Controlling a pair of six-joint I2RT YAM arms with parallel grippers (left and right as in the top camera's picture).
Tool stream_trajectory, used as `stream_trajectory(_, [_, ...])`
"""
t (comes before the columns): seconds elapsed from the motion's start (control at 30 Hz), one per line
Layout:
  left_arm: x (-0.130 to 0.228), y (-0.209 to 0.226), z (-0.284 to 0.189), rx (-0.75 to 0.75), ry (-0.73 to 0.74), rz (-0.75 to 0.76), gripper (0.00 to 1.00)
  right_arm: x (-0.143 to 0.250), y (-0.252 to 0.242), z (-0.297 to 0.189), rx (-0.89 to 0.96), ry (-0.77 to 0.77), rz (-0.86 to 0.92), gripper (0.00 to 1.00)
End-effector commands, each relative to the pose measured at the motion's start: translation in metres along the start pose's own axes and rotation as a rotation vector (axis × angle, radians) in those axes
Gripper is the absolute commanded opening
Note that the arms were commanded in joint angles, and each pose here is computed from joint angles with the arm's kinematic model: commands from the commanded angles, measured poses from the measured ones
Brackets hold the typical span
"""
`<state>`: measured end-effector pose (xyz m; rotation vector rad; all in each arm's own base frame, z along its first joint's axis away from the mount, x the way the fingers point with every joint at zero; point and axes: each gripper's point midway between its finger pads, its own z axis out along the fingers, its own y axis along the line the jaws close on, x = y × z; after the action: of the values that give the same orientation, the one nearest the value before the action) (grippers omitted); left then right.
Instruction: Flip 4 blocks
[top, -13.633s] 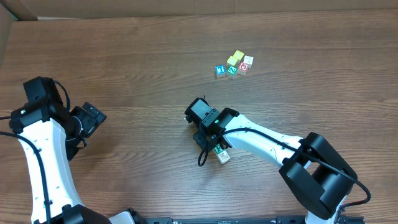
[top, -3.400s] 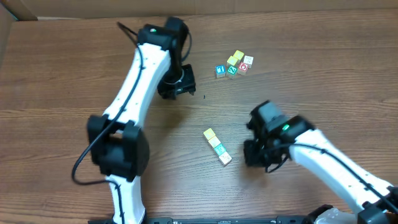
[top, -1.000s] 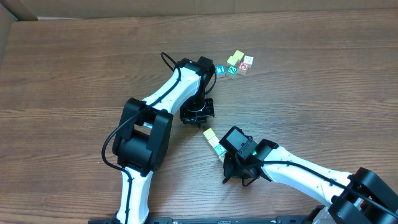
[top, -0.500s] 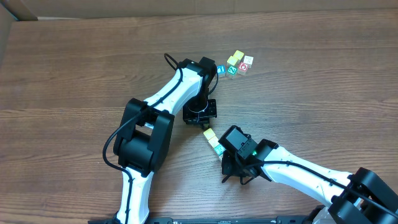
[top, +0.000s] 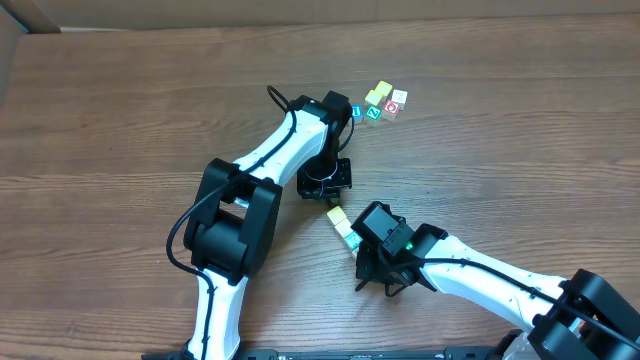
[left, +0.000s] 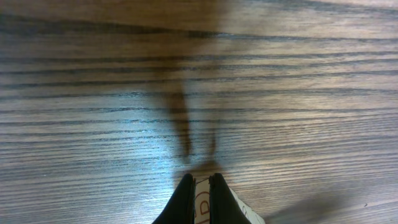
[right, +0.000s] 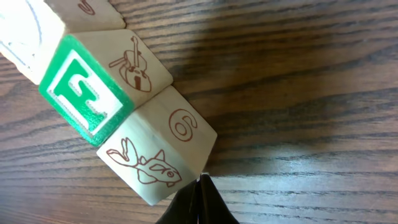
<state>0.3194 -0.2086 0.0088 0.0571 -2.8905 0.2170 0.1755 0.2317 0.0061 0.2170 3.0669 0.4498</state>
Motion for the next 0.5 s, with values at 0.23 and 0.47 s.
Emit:
stream_trajectory(0.23, [0.0049, -0.0066, 0.0045, 0.006, 0.013, 0.034, 0.04, -0.0011, 0.0042, 0.0022, -0.017, -0.007, 0.091, 0.04])
stream_trajectory(0.47, [0.004, -0.011, 0.0054, 0.01, 0.003, 0.046, 0.04, 0.0007, 0.0052, 0.0022, -0.023, 0.003, 0.119, 0.04])
